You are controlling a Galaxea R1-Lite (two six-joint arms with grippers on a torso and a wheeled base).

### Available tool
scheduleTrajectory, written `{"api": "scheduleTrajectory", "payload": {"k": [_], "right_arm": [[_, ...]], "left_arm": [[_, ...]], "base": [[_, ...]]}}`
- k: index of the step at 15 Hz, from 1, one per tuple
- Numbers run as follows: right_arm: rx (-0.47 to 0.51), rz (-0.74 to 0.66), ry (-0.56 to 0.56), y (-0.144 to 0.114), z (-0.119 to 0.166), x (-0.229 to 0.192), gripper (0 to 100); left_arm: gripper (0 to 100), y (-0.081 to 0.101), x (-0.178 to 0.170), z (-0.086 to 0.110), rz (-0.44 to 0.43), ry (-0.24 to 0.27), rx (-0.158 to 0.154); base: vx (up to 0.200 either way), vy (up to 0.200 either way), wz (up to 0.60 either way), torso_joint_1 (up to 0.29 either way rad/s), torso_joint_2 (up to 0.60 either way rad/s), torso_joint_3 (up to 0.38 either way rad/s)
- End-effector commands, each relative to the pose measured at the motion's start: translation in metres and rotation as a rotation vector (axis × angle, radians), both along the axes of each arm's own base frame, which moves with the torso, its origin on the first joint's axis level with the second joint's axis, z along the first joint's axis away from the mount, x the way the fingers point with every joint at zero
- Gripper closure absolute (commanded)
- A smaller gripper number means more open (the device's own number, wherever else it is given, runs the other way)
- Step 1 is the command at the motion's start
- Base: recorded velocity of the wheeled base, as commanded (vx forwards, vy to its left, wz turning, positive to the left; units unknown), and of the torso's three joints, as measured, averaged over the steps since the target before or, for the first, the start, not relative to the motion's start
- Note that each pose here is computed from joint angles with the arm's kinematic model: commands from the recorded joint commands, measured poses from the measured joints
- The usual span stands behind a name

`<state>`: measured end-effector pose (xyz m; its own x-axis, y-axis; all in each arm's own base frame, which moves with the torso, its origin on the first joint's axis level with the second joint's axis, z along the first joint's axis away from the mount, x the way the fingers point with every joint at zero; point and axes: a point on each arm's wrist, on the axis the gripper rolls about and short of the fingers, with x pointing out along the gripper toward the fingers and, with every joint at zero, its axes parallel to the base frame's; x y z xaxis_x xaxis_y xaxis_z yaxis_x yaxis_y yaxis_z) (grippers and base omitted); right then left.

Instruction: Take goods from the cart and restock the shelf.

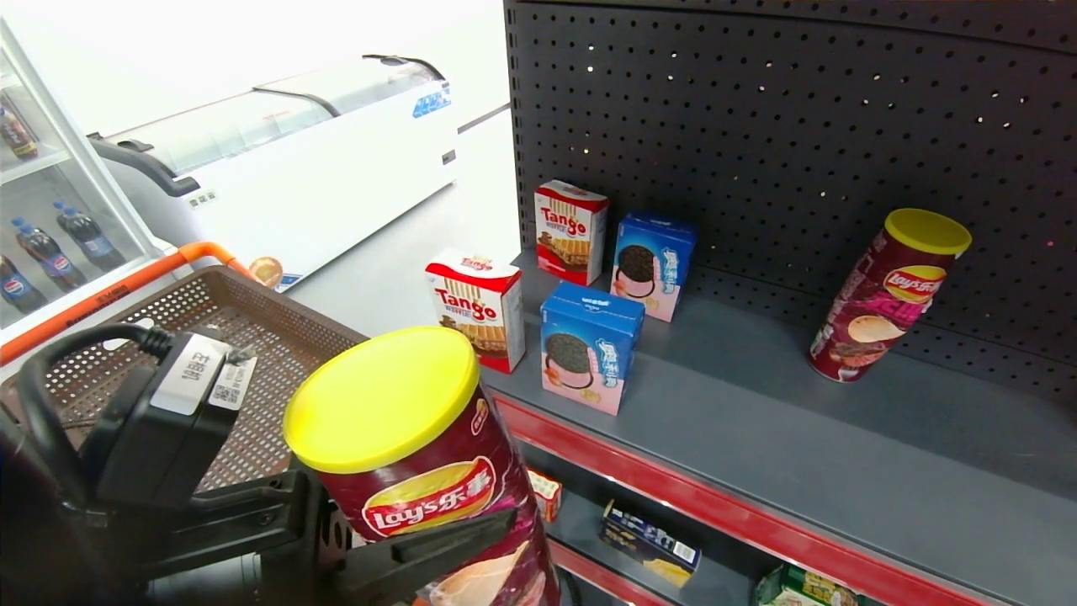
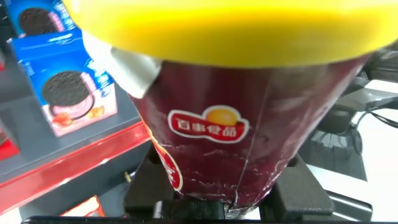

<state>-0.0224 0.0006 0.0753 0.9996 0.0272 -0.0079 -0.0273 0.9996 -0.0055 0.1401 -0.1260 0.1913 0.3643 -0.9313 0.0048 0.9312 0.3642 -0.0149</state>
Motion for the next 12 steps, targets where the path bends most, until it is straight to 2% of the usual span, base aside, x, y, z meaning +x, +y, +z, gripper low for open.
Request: {"api": "scheduleTrajectory", "payload": {"k": [1,12], "right_arm": [[0.000,0.000,0.000,0.0000,0.0001,0.0001,0],[0.000,0.000,0.001,0.0000,0.0000,0.0001,0]], "left_arm": [[100,-0.0006,0.0009,0.0011,-0.002,-0.002,-0.003],[100,-0.0004,0.0011,0.0011,-0.002,-0.002,-0.003]], "base": [[0.000,0.000,0.00,0.000,0.00,0.000],[0.000,0.000,-0.60,0.004,0.00,0.003]]}}
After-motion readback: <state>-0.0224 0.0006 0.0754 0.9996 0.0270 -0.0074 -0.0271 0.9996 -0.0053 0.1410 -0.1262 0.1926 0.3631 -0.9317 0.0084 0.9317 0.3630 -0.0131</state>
